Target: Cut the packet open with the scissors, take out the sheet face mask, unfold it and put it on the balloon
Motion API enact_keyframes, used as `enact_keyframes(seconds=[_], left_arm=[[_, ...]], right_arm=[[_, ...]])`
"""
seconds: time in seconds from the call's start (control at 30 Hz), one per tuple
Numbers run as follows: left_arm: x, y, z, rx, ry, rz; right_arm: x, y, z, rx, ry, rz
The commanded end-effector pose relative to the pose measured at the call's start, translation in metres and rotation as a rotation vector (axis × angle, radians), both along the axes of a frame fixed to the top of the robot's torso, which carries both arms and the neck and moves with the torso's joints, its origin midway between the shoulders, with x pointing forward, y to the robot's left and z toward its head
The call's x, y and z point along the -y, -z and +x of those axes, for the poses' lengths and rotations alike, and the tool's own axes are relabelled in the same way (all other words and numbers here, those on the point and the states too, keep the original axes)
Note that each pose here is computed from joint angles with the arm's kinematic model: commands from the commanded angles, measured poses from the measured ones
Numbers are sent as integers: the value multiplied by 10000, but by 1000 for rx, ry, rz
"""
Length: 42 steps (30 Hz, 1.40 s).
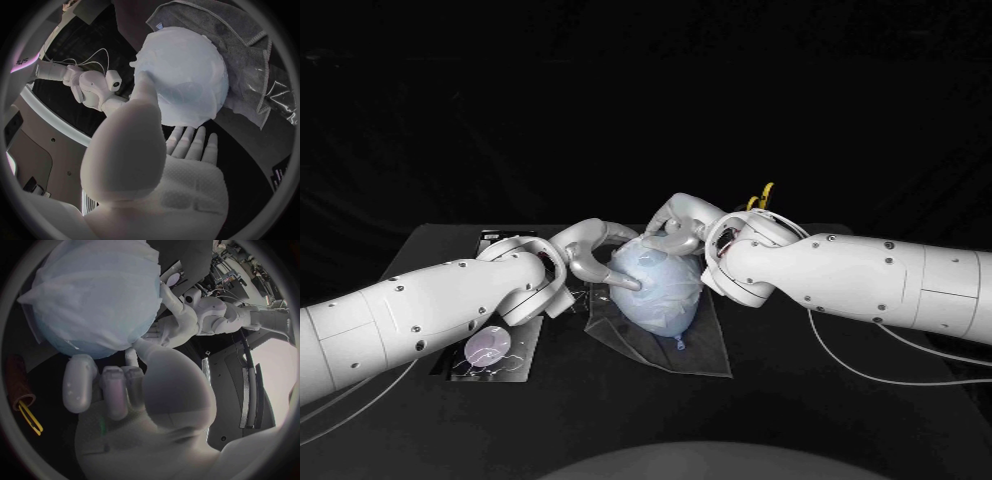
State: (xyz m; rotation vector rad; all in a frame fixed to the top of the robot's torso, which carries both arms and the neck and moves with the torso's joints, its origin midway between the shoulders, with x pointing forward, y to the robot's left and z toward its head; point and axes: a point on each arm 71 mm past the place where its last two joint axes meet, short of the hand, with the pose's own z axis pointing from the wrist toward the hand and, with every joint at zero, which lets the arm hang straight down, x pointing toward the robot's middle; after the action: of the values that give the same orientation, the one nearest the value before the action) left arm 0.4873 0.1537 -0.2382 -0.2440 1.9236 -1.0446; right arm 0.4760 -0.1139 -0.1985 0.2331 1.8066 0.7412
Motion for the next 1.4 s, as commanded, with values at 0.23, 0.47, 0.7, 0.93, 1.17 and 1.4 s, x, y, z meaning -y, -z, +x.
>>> enact_keyframes(seconds=[0.23, 0.47, 0.7, 0.93, 1.17, 1.4], left_arm=[[42, -4, -19, -11, 27, -6], [27, -2, -18, -12, 24, -4], [21, -2, -16, -12, 23, -3], [19, 1, -14, -14, 22, -1], [16, 4, -15, -17, 22, 1], [12, 5, -14, -18, 21, 2]], right_arm=[[-21, -37, -21, 61, -28, 37], [17, -86, -67, 100, -36, 72], [-20, -96, -162, 80, -102, 73], [-56, -114, -259, 75, -158, 63], [-88, -135, -333, 107, -213, 25], [-113, -142, -397, 112, -259, 20]])
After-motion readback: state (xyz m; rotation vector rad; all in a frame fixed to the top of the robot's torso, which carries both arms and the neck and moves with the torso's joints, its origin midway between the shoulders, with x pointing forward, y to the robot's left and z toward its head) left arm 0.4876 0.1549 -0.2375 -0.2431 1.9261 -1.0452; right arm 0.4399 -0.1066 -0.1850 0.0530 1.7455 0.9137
